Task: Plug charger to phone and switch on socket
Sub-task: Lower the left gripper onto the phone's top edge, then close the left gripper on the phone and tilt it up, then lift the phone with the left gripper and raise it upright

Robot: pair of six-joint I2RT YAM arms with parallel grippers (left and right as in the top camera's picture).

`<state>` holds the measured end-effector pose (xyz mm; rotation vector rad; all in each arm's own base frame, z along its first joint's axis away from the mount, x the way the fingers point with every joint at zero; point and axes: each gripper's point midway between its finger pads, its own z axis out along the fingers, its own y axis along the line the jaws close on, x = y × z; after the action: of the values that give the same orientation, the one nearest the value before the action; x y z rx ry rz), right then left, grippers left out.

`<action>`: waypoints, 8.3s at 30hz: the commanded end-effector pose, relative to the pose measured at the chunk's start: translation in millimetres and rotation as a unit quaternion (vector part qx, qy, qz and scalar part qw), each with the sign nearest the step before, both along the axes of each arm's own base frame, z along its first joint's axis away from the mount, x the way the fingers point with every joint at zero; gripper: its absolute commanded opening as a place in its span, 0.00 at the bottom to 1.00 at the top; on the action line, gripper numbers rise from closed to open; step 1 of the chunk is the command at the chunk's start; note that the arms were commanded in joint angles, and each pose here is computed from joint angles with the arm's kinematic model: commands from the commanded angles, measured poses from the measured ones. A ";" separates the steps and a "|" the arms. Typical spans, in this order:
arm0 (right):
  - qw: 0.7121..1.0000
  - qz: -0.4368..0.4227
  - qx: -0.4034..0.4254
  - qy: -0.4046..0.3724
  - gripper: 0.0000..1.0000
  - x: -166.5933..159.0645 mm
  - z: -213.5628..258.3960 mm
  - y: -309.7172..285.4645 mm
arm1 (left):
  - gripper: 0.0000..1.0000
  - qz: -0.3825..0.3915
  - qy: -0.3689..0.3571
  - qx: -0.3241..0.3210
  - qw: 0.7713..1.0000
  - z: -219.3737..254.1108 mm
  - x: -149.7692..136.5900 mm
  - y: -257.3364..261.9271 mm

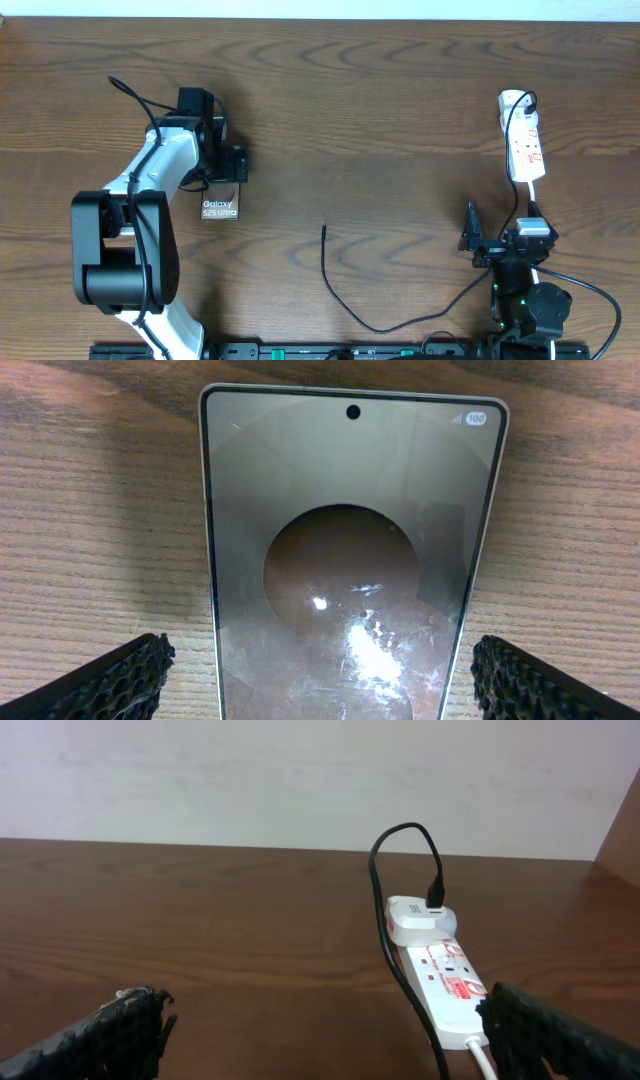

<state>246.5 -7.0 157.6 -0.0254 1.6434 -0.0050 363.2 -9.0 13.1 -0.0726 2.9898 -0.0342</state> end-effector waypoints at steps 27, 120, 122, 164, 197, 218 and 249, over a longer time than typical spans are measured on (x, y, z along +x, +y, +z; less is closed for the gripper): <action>1.000 -0.004 0.007 0.003 0.99 0.0 -1.7 -1.0 | 0.98 -0.022 0.031 0.047 0.998 -13.0 -11.6 -3.6; 1.000 -0.004 0.007 0.003 0.99 0.0 -1.7 -1.0 | 0.94 -0.064 0.052 0.012 0.997 -28.9 -30.7 -15.8; 1.000 -0.004 0.007 0.003 0.99 0.0 -1.7 -1.0 | 0.94 -0.064 0.052 0.012 0.997 -28.9 -30.7 -15.9; 1.000 -0.004 0.007 0.003 0.99 0.0 -1.7 -1.0 | 0.80 -0.072 0.046 0.026 0.996 -28.7 -27.6 -11.5; 1.000 -0.004 0.007 0.003 0.99 0.0 -1.7 -1.0 | 0.07 -0.076 0.044 0.026 0.996 -26.1 -25.7 -11.6; 1.000 -0.004 0.007 0.003 0.99 0.0 -1.7 -1.0 | 0.07 -0.077 0.021 0.008 0.997 12.3 -0.6 -19.8; 1.000 -0.004 0.007 0.003 0.99 0.0 -1.7 -1.0 | 0.07 -0.093 -0.005 -0.098 0.991 36.0 3.0 -56.8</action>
<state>246.5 -7.0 157.5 -0.0253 1.6438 -0.0049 351.6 -57.4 22.8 0.1548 3.0478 -0.2825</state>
